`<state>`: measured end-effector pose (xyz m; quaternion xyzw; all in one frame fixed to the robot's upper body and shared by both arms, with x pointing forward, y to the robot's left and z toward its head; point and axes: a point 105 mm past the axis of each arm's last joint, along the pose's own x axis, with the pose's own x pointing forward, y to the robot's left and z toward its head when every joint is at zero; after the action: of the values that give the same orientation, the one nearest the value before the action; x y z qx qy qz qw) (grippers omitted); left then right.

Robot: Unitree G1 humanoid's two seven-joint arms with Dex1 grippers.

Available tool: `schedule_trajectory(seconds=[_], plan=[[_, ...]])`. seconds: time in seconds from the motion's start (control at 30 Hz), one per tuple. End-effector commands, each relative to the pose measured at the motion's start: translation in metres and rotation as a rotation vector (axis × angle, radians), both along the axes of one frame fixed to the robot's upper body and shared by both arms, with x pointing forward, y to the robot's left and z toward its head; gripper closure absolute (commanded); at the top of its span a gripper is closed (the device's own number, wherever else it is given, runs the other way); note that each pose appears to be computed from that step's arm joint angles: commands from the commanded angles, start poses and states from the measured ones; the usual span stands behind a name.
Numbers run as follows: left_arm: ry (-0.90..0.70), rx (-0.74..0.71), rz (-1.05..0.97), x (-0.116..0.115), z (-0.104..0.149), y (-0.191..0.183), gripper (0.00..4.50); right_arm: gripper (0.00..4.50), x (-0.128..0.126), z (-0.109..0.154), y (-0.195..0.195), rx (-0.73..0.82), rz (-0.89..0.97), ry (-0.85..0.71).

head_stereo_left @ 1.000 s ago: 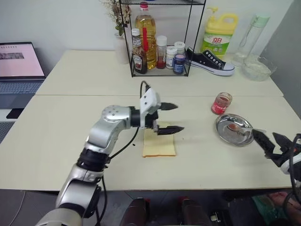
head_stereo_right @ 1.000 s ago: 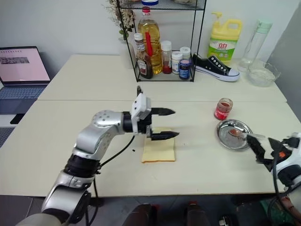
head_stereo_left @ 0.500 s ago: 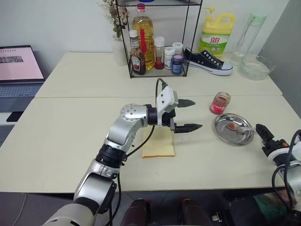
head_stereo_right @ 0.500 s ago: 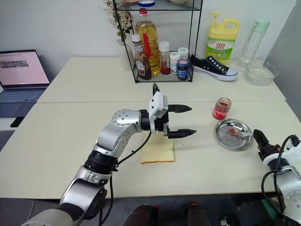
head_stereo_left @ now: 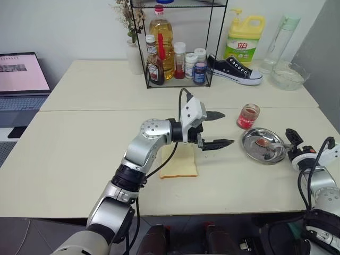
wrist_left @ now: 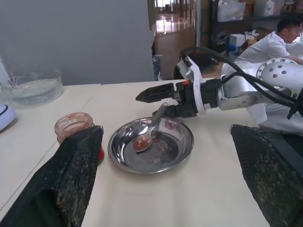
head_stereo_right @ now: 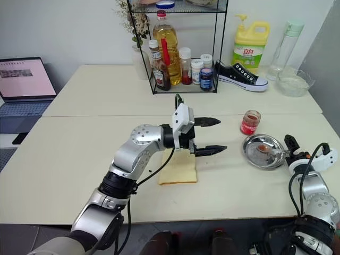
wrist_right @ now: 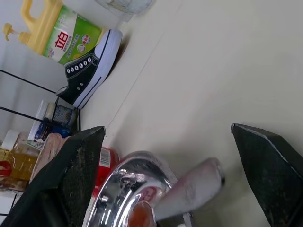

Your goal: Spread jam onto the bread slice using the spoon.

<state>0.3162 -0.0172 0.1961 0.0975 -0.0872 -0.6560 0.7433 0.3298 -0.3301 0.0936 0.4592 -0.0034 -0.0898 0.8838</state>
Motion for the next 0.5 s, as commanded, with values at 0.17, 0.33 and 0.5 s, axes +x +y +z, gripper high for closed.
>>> schedule_trajectory(seconds=[0.17, 0.33, 0.5], plan=[[-0.049, -0.002, 0.001, 0.001, 0.01, 0.001, 0.0, 0.94, -0.008, -0.008, -0.002, 0.002, 0.0, 0.009], [-0.047, 0.01, 0.003, 0.002, 0.008, 0.005, 0.0, 2.75, -0.011, -0.01, 0.005, 0.007, 0.013, 0.0], [-0.051, 0.021, 0.006, 0.004, 0.008, 0.009, 0.0, 4.46, -0.012, -0.006, 0.006, 0.006, 0.018, -0.014]])
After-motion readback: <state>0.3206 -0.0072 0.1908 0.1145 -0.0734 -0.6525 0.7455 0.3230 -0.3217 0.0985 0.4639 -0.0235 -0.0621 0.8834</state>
